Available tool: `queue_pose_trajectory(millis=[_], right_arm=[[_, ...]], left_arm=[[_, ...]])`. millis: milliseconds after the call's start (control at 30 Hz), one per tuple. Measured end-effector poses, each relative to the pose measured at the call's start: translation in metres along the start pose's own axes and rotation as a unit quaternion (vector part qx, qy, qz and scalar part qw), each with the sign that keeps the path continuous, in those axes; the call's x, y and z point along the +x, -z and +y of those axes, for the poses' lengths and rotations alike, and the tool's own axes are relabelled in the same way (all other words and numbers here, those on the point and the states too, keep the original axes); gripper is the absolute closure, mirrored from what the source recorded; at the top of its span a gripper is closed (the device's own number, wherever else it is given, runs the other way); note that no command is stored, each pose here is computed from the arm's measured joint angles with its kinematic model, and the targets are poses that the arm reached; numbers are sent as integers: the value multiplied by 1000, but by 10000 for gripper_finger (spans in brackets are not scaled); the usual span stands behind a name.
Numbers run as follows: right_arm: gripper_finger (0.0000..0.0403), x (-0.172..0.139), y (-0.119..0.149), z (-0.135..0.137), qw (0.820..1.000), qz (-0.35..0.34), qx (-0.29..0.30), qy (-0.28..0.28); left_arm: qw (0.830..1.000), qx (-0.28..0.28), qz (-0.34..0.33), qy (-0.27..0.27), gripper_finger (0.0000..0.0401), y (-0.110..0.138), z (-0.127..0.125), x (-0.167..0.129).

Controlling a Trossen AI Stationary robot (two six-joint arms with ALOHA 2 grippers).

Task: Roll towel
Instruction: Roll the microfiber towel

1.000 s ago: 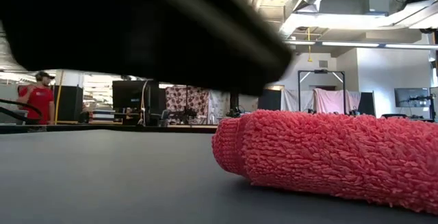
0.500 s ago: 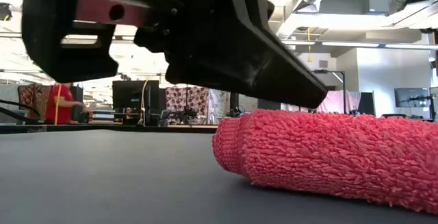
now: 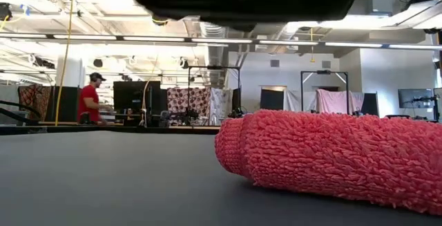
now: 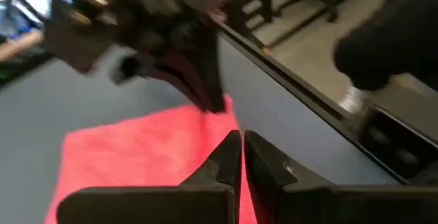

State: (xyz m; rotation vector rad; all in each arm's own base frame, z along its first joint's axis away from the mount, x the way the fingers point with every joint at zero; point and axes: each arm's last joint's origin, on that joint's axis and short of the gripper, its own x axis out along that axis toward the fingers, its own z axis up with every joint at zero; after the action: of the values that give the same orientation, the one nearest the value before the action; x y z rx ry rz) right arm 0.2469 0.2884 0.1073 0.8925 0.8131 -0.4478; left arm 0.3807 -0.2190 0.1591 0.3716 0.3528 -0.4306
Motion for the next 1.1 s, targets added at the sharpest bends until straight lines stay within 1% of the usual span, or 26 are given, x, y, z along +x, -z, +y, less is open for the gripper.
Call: queue_pose_trajectory(millis=[133, 267, 400, 667, 767, 900, 1100], right_arm=[[378, 0, 0, 0, 1000, -1, 0, -1], [378, 0, 0, 0, 1000, -4, 1, -3], [378, 0, 0, 1, 1000, -5, 4, -7], [378, 0, 0, 2, 1000, -8, 5, -9], [378, 0, 0, 2, 1000, -8, 5, -10], [378, 0, 0, 2, 1000, -8, 5, -10], [378, 0, 0, 2, 1000, -8, 7, -11]], left_arm=[[1000, 0, 14, 7, 386, 6, -6, 3], [1000, 8, 18, 8, 386, 7, -7, 3], [999, -1, 47, 12, 386, 14, -1, 3], [998, -20, 64, 21, 385, 19, 7, 4], [997, -27, 59, 35, 385, 20, 8, 4], [998, -13, 24, 51, 385, 13, 5, 5], [998, -22, 39, 47, 385, 16, 7, 5]])
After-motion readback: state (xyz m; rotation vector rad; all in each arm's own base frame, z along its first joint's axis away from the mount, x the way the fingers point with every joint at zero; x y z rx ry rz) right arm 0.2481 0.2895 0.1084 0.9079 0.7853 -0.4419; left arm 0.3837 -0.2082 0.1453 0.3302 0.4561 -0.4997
